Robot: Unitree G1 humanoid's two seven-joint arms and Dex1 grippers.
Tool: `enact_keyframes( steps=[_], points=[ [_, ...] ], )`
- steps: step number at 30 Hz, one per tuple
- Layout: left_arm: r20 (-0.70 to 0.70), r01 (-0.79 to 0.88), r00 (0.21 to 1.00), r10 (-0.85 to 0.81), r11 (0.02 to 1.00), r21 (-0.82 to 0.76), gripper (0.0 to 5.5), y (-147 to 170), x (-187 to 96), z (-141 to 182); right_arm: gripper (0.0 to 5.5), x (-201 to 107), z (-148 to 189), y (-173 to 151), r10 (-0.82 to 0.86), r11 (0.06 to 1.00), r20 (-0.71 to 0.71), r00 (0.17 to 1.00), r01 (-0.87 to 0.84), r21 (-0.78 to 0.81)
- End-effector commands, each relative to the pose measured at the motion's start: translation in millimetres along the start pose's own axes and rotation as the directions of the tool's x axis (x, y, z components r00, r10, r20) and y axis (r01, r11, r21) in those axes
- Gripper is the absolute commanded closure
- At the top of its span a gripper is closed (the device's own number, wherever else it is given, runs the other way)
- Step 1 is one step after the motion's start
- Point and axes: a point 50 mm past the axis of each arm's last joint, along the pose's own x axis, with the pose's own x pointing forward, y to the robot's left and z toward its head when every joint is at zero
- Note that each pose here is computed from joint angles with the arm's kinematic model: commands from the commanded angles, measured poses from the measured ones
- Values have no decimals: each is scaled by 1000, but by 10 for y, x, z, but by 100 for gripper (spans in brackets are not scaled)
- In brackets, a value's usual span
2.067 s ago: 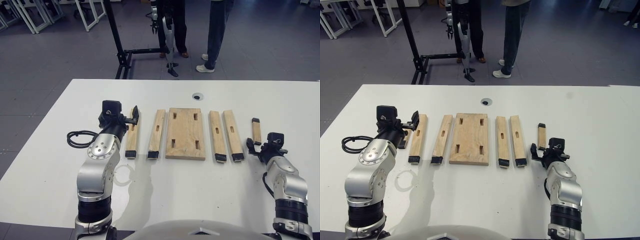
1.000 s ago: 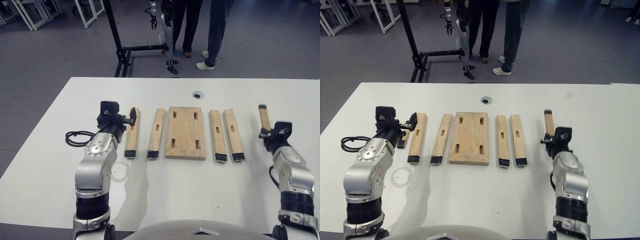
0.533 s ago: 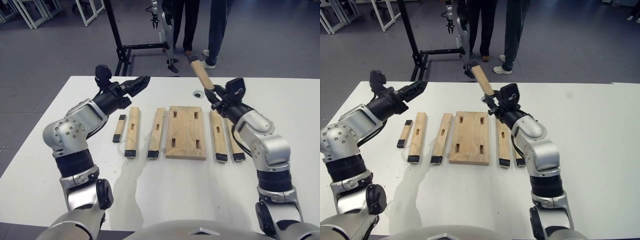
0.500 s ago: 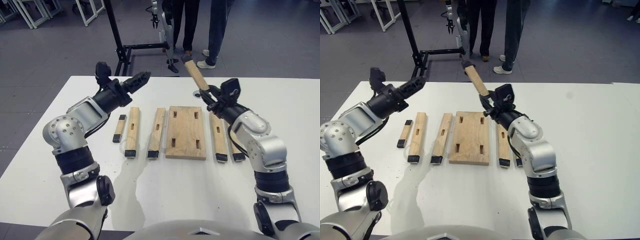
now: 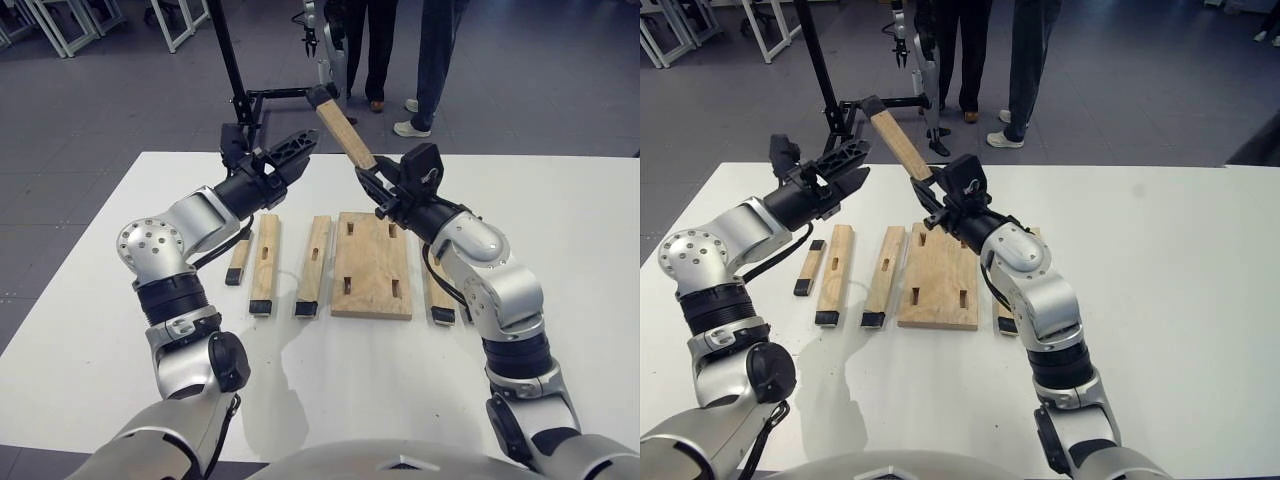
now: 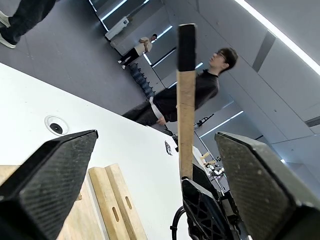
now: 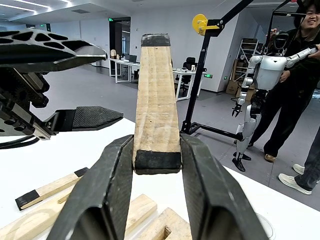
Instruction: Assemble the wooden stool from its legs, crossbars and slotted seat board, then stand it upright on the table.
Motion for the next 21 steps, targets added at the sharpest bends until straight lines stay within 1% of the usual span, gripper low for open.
enact_keyframes(
  steps=[1,7,14,21],
  points=[
    [-8,21,1000,-21,1000,19,113,-91,66,51,420,22,33,67,13,1000,16,1000,-13,-6],
    [-10,-14,1000,14,1000,18,113,-12,120,33,420,31,4,180,49,999,11,999,-49,18],
    [-13,27,1000,-26,1000,16,113,-75,208,39,420,-38,-321,220,61,997,-89,994,-57,44],
    [-43,44,998,-44,999,4,113,-96,233,-5,420,-38,-415,274,73,996,-106,992,-68,55]
  ],
)
